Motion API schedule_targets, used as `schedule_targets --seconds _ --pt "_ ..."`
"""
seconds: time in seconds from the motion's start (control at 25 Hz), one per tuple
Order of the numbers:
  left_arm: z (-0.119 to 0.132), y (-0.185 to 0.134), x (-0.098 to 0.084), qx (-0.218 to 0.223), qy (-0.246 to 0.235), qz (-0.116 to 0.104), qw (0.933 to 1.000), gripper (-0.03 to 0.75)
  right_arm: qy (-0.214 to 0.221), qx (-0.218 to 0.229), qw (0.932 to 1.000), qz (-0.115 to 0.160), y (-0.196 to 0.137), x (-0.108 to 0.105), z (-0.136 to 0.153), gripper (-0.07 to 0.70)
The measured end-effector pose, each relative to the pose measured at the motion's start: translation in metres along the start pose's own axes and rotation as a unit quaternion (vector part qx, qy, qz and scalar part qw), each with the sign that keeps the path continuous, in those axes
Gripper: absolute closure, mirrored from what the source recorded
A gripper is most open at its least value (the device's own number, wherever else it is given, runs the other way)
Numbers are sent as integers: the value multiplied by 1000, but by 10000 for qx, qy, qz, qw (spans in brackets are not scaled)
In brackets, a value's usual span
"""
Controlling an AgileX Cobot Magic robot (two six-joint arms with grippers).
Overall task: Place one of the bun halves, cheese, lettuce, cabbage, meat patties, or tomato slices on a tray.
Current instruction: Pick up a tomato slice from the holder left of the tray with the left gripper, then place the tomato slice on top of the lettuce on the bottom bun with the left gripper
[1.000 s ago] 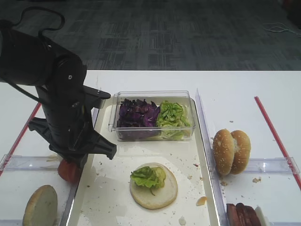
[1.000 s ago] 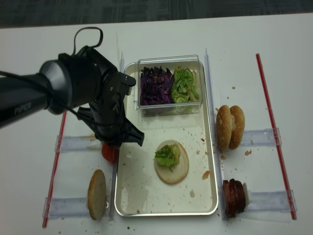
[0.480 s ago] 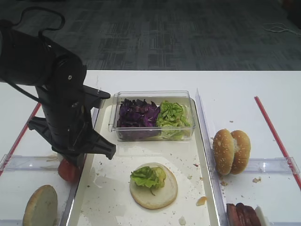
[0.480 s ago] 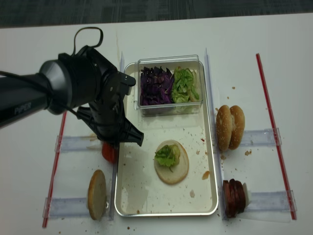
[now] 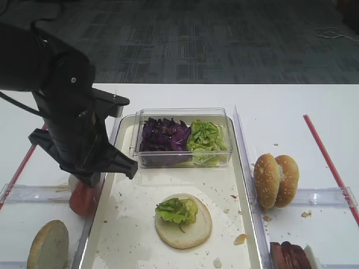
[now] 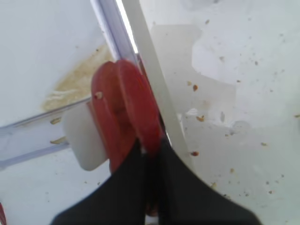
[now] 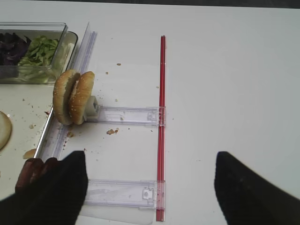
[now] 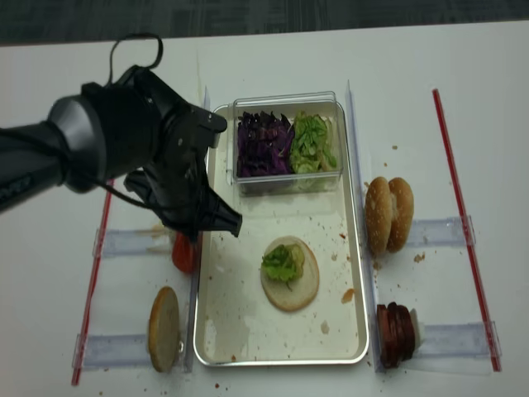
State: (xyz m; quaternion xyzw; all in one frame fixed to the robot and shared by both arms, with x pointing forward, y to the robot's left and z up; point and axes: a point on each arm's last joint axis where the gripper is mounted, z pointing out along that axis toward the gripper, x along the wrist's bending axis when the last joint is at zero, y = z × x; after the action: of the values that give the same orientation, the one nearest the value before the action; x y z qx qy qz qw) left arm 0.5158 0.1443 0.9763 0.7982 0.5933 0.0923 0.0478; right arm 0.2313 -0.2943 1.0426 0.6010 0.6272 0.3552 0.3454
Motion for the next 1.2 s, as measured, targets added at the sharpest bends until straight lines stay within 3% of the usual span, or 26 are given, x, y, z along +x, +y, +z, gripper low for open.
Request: schedule_targets --seconds 0.28,0.48,0.72,1.04,1.12,1.2 --pt "-23 -2 2 -309 -158 56 9994 692 0 0 10000 0 0 0 0 41" --pt "-25 -7 -15 -97 -1125 352 9930 692 0 0 10000 0 0 0 0 41" --pt "-34 -9 -40 -99 -2576 666 9639 692 0 0 10000 0 0 0 0 41" --pt "-50 -9 -61 -249 -3923 689 9169 692 0 0 10000 0 0 0 0 41" --pt "-53 -8 -63 -305 -4088 648 9098 693 0 0 10000 0 0 0 0 41" --pt "-53 -8 -64 -334 -4115 657 9084 693 0 0 10000 0 0 0 0 41"
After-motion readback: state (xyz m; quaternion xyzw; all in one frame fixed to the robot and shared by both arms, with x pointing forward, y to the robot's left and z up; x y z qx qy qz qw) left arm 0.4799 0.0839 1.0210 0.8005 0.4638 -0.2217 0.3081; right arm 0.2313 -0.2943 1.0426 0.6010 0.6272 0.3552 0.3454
